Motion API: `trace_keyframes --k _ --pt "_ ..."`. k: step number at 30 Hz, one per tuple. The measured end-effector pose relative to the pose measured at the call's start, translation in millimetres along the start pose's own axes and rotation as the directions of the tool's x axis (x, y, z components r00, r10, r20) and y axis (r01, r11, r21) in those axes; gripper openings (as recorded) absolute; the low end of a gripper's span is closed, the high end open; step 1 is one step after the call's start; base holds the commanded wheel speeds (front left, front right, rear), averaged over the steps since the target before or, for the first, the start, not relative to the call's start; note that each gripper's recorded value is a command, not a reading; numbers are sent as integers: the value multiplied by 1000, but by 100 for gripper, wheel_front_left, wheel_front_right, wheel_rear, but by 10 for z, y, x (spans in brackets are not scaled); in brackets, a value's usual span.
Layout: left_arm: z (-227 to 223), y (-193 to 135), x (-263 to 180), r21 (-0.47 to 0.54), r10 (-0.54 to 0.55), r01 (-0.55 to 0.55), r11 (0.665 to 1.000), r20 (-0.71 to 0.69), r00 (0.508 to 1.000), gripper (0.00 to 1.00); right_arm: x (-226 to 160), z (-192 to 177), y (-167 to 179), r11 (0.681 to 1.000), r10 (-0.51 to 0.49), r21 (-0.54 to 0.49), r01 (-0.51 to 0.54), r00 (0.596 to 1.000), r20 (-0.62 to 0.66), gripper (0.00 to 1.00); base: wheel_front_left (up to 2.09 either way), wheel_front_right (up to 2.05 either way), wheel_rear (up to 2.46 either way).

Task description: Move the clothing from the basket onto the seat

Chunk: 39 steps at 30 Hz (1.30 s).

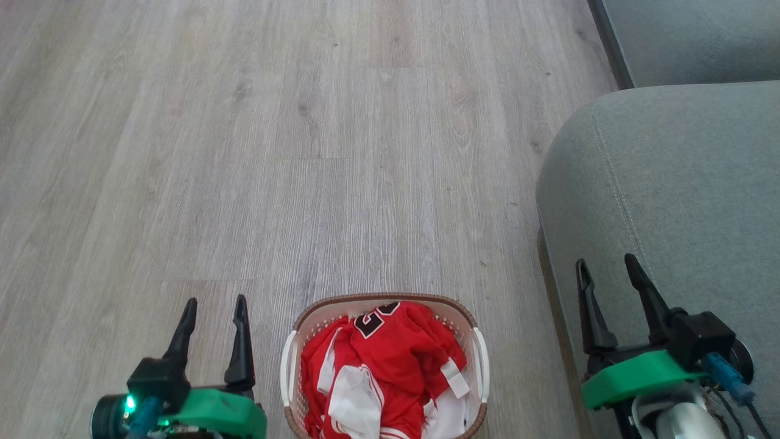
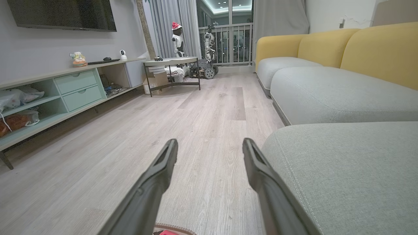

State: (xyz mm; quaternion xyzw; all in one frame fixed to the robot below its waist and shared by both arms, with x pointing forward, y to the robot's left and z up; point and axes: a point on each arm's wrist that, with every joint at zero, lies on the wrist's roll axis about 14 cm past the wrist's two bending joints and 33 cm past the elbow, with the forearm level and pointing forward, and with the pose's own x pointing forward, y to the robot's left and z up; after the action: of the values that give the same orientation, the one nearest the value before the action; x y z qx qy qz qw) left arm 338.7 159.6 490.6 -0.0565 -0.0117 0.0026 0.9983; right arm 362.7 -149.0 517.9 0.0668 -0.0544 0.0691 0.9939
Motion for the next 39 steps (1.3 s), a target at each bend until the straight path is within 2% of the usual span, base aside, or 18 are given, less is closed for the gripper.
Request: trace_keyframes --k 25,34,39 --pt "-112 -1 0 15 -1 1 1000 -36 999 100 4 -38 -15 1000 -2 -13 2 1000 -10 100 0 0 0" --pt "-366 -288 69 7 -102 104 995 -117 988 100 66 -163 -111 1000 -27 -12 27 999 -45 100 0 0 0" --pt "-571 -465 254 13 -168 173 985 -177 970 100 255 -185 -221 998 -49 -27 48 998 -41 100 0 0 0"
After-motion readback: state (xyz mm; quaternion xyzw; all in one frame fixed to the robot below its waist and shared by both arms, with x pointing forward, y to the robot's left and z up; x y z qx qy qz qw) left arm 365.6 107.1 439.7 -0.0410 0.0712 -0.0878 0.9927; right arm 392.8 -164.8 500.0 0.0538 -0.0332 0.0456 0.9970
